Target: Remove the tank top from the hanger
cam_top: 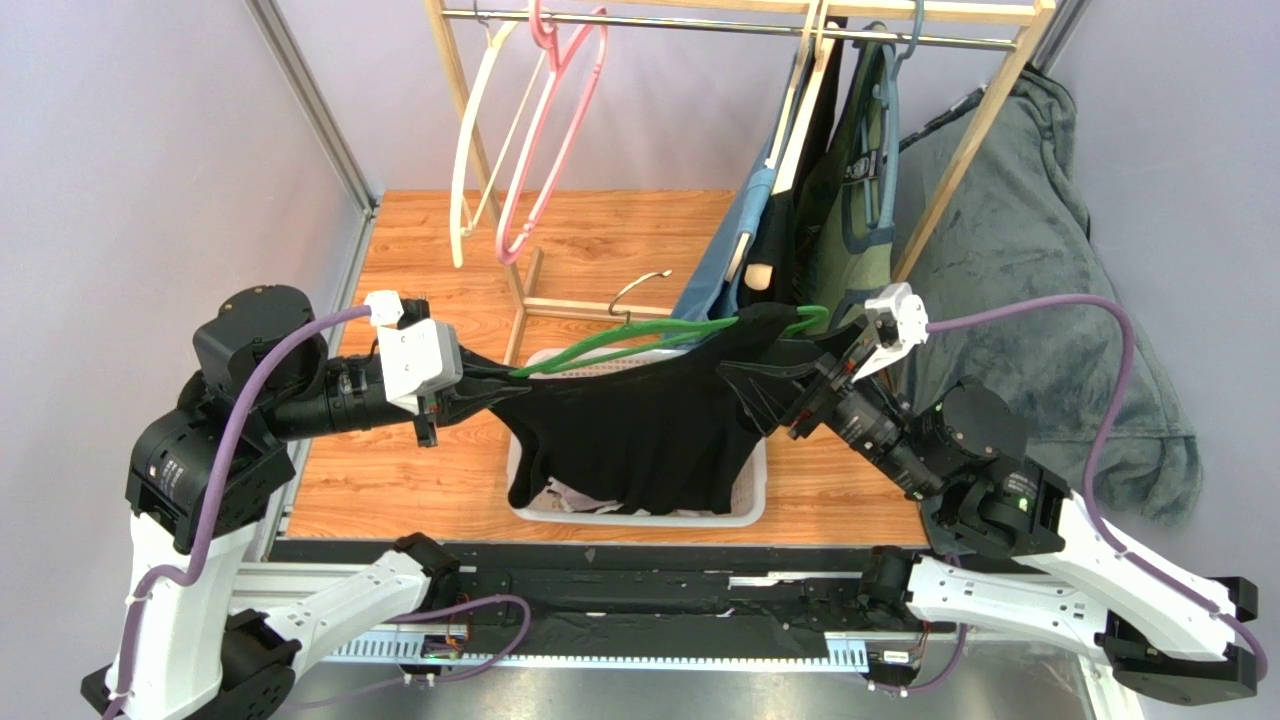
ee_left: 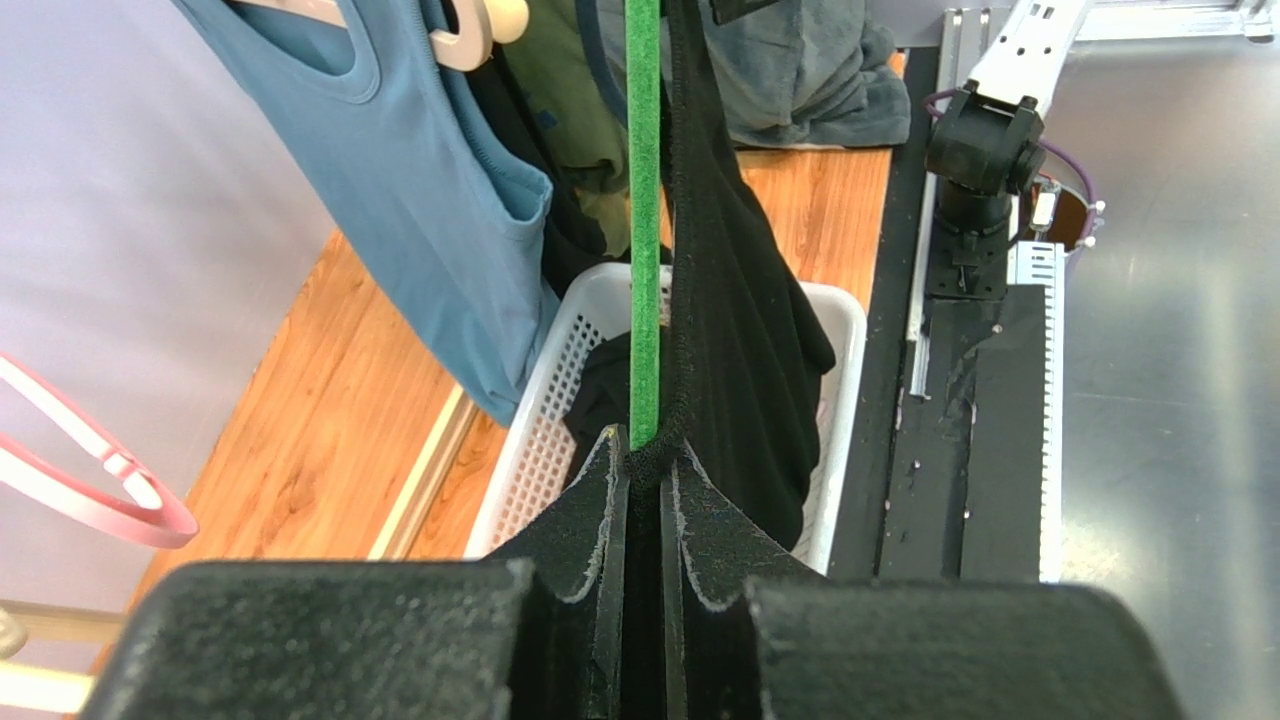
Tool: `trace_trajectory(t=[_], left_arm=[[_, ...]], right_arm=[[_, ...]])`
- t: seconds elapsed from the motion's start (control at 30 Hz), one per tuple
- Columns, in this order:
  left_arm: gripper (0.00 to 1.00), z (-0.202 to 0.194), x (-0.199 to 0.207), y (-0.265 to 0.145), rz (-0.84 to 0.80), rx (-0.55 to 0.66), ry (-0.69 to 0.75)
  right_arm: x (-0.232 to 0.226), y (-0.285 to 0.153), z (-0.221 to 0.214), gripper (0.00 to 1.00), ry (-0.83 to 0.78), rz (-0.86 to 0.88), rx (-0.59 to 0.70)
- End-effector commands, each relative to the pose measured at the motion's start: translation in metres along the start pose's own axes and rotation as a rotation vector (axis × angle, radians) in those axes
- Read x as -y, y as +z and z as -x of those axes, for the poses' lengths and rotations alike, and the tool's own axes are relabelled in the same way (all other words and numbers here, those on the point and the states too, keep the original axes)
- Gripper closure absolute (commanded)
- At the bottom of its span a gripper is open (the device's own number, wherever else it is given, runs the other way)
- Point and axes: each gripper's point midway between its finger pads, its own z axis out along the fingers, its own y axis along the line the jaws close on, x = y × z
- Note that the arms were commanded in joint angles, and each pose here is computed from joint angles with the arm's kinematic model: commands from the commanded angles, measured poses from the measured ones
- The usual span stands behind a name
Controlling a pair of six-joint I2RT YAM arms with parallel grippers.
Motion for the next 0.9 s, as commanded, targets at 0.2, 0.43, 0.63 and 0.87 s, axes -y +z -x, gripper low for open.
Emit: trace_trajectory(t=[0.2, 0.43, 0.63, 0.87], left_arm=[[1.00, 0.016, 0.001, -0.001, -0.009, 0.057, 0.030], [1.00, 0.007, -0.003, 0.000, 0.016, 0.032, 0.021], [1.00, 0.001, -0.007, 0.000, 0.042, 0.017, 0.021], [1.00, -0.001, -0.002, -0.005, 0.040, 0.017, 0.030]], right_arm=[[-0.022, 0.004, 0.031, 0.62, 0.075, 0.081, 0.079], [-0.022, -0.003, 0.038, 1.00, 0.088, 0.076, 0.077], [0.009, -0.027, 0.051, 1.00, 0.109, -0.062, 0.136], [0.081, -0.070, 0.059, 1.00, 0.145, -0.398, 0.259]])
